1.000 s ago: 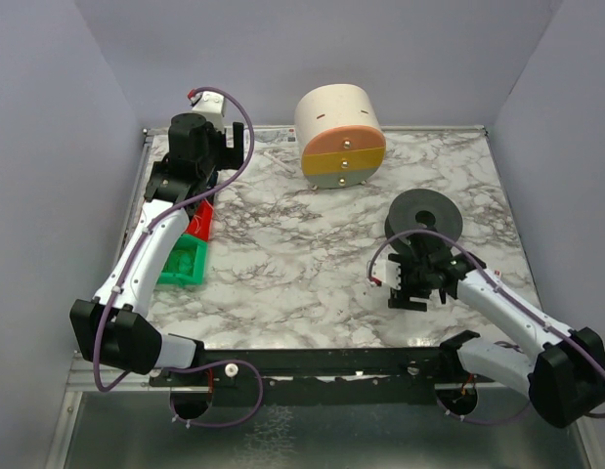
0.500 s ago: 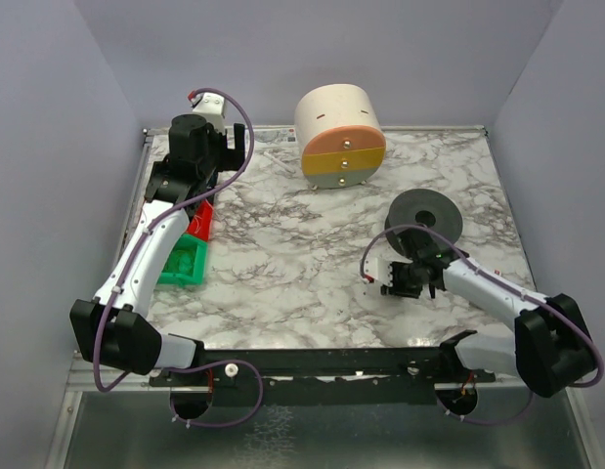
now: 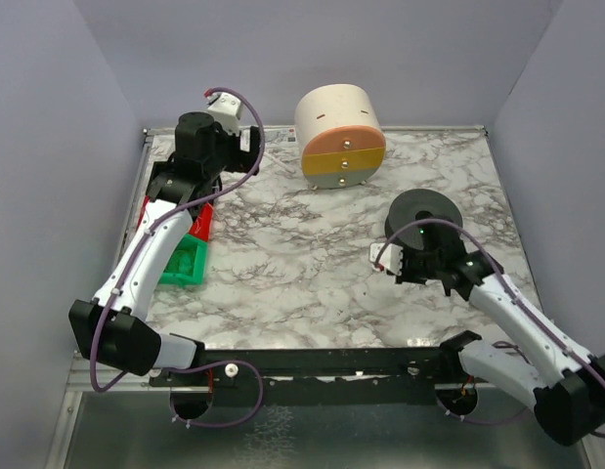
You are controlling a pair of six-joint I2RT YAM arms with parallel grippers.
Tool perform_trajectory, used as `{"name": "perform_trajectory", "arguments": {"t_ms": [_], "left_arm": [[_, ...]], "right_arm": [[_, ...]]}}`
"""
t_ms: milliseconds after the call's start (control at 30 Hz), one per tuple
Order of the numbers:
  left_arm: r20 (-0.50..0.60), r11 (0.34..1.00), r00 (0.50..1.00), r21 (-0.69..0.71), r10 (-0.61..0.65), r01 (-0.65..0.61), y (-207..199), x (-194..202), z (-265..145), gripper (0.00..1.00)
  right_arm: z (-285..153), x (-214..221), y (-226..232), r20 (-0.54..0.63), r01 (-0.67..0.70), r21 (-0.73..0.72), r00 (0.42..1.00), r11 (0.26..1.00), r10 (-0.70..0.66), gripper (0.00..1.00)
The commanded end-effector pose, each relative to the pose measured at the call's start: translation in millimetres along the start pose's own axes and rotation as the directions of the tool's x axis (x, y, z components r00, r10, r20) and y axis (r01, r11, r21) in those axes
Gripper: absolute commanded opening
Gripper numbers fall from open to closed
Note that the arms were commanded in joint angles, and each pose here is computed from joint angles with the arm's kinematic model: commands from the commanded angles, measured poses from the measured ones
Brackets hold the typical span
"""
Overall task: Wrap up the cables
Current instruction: Adjust the cable at the center of the board.
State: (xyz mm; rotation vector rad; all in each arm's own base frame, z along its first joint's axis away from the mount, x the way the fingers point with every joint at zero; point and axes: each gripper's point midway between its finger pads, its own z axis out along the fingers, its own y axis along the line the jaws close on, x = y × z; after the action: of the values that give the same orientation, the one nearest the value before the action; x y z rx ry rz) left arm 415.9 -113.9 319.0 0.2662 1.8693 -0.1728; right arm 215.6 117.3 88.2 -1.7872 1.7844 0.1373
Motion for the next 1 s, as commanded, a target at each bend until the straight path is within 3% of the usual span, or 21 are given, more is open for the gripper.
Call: {"name": "perform_trajectory", "arguments": {"t_ms": [0,100,200,433,733,967], "left_arm": [[0.087,0.939,0.987,0.307,0.132,-0.153,-68.2,-27.0,-18.0,0.99],[0.146,0.828,0.974,0.515,0.172,-0.223,-116.1,-29.2,-41.5,0.99],[0.157,0.683,0.977,0.699,0.145,-0.213,-158.6,-25.2,-67.5,0.99],[0.095,0.424,0.986,0.894,0.134,-0.144,-224.6,3.6,-105.6,0.99],[0.107,0.31,0.937,0.926,0.334,-0.216,-251.2,60.9,-116.3,0.99],[0.113,0.221,0.906,0.951,0.407,-0.218,-275.1,87.3,-125.5,0.99]], "right_arm": [[-46.0,-55.4,-8.7,0.219,-0.032,0.058,0.976,0.998,0.018,0.01],[-67.0,-87.5,-15.6,0.35,-0.079,0.074,0.935,0.994,0.048,0.01],[-84.1,-113.7,-22.4,0.45,-0.116,0.07,0.89,0.991,0.072,0.01],[-92.3,-142.2,-23.3,0.552,-0.14,-0.049,0.822,0.989,0.144,0.01],[-100.6,-158.0,-23.2,0.598,-0.139,-0.145,0.777,0.98,0.198,0.01],[-98.2,-164.9,-20.8,0.6,-0.125,-0.227,0.763,0.966,0.239,0.01]]}}
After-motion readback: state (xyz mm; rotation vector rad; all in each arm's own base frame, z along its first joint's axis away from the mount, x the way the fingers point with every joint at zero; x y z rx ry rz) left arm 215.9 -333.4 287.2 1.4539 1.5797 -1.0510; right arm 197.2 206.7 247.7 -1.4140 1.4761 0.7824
